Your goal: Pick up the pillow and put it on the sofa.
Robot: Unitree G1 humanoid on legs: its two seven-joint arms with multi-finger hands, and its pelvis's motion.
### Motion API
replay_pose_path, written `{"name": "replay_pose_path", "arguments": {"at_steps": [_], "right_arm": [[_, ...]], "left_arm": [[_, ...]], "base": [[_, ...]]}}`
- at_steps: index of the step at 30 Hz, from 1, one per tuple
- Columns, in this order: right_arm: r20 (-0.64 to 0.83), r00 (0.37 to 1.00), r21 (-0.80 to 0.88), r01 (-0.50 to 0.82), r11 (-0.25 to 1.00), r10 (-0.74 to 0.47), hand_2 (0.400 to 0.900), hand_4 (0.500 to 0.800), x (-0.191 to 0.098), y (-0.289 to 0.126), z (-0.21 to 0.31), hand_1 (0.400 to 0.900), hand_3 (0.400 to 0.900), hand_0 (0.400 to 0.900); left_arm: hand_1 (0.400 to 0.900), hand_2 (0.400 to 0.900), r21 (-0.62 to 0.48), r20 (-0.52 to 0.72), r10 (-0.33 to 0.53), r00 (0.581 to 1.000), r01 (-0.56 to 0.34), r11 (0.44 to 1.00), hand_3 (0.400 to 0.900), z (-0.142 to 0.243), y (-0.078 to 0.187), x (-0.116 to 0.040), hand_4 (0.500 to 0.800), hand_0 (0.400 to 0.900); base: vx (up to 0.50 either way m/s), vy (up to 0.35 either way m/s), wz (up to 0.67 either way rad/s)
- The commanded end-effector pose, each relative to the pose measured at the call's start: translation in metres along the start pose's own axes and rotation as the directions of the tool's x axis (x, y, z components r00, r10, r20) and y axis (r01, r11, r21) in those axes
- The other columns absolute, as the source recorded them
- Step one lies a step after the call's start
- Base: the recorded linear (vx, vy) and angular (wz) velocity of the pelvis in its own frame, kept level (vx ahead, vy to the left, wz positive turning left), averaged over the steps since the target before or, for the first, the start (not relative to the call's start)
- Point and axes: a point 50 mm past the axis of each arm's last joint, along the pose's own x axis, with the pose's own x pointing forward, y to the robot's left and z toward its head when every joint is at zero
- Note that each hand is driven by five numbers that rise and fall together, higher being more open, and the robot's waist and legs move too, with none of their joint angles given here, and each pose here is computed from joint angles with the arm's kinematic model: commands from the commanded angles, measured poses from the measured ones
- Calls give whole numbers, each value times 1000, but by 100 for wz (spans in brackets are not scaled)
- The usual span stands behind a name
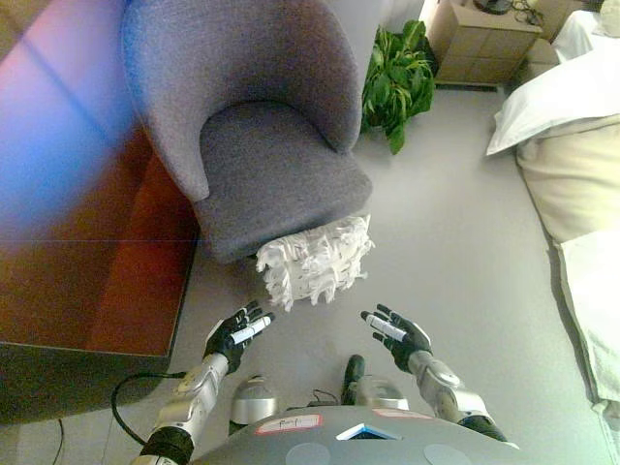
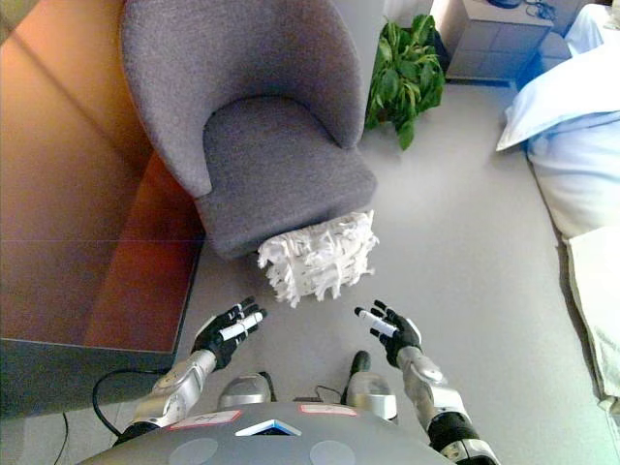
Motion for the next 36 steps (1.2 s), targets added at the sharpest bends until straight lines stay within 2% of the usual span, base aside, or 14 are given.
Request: {"name": "replay_pose_path", "arguments": {"at_steps": [1,5,12,15,20,26,30,36], "right_arm": [[192,981,-67,1,998,12,900,800,-8,-15,40,900,900,900],[201,979,-62,-3,998,16,900,800,-11,-14,40,900,900,900],[183,982,-99,-36,994,53,900,800,-15,-15,29,900,900,900],[179,980,-138,-68,988,92,900,800,-12,-7,30,900,900,900],[160,978,-185,-100,978,130,900,800,-11,3,28,900,900,900],[229,960,-320,-80,944,159,900,800,-9,22,48,900,900,900],[253,953,-382,-59,922,166,900,800,-7,25,56,900,900,900],[281,948,-381,-33,924,149,900,800,-8,23,59,900,900,900]], "left_arm": [[900,900,-75,201,-77,977,94,993,900,37,-6,0,800,900],[900,900,-40,181,-99,978,108,993,900,30,-6,-5,800,900],[900,900,-34,190,-65,980,73,997,900,15,-5,-10,800,900],[900,900,-66,176,-58,983,71,995,900,12,-4,-9,800,900],[900,900,12,188,-63,980,61,998,900,30,9,-9,800,900],[900,900,86,162,-79,984,65,994,900,41,12,-9,800,900],[900,900,75,167,-74,983,63,995,900,49,10,-5,800,900],[900,900,88,162,-84,983,70,994,900,52,9,-2,800,900]], "base": [[193,32,2],[256,122,-11],[446,163,-37],[437,149,-23],[353,171,-9],[274,256,7],[158,130,16],[123,-92,29]]}}
